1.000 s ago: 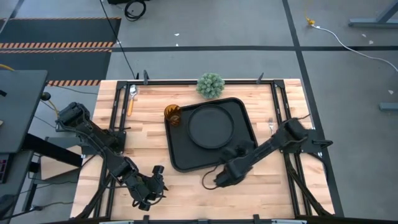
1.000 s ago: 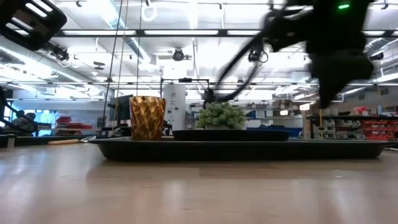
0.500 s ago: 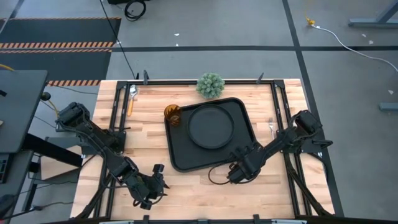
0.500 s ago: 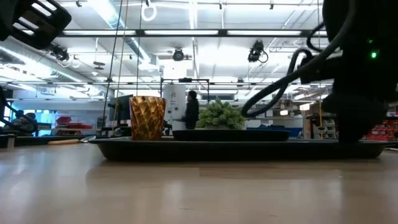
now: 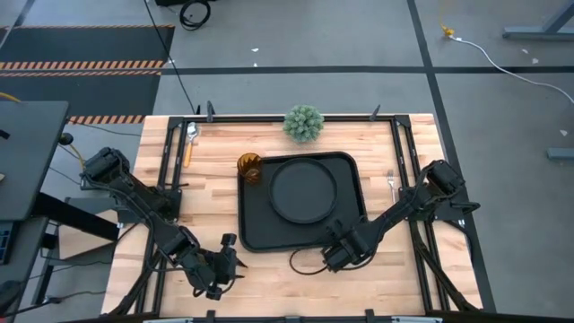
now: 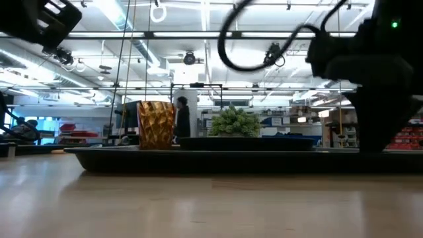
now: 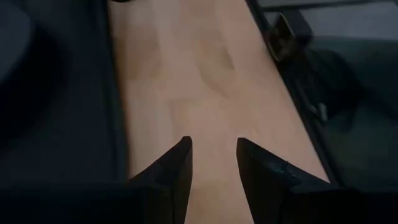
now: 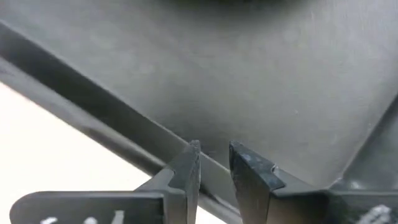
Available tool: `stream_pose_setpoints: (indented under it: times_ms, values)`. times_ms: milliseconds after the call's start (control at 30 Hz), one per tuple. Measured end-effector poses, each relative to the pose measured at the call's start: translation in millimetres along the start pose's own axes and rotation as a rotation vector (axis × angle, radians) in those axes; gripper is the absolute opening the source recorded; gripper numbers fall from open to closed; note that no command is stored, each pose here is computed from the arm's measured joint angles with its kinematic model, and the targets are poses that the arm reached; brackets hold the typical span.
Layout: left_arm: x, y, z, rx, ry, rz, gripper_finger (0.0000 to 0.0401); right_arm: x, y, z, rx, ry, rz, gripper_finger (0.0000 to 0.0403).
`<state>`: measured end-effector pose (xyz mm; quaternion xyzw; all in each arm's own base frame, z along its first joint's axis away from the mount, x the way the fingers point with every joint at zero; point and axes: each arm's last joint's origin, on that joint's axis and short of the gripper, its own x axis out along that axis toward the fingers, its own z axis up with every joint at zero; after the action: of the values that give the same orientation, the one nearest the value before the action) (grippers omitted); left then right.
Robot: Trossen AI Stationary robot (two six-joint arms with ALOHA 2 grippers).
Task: Pick and place plate/cup/fork/spoon on tray
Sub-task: Adjust the black serving tray, then put the orange spoon on the black serving tray to the left of the black plate
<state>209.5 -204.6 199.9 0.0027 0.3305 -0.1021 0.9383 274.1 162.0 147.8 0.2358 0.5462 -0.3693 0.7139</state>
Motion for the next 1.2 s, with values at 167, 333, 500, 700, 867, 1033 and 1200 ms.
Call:
stream_pose_setpoints:
  times_ms: [167, 333, 500, 700, 867, 1033, 1200]
  values:
    - [0, 1, 2, -0.012, -0.036, 0.048, 0.0133, -11, 6, -1, -0.02, -0.084, 0.021, 0.0091]
    - [-6, 0, 5, -0.057, -0.056, 0.027, 0.0133, -13, 7, -4, -0.046, -0.173, 0.017, 0.0091]
    - [-23, 0, 14, -0.024, -0.111, -0.006, 0.0133, -18, 9, -14, -0.059, -0.264, 0.036, 0.0091]
    - [-38, 12, 32, 0.089, -0.215, 0.016, 0.0133, -23, 8, -32, -0.134, -0.263, 0.04, 0.0091]
    - [-44, 36, 55, 0.186, -0.333, 0.085, 0.0133, -25, -5, -41, -0.193, -0.204, -0.074, 0.0094]
    - [-36, 74, 77, 0.251, -0.407, 0.159, 0.0133, -27, -16, -40, -0.214, -0.202, -0.182, 0.0104]
    - [-37, 130, 103, 0.206, -0.365, 0.255, 0.0133, -25, -18, -33, -0.201, -0.136, -0.205, 0.0112]
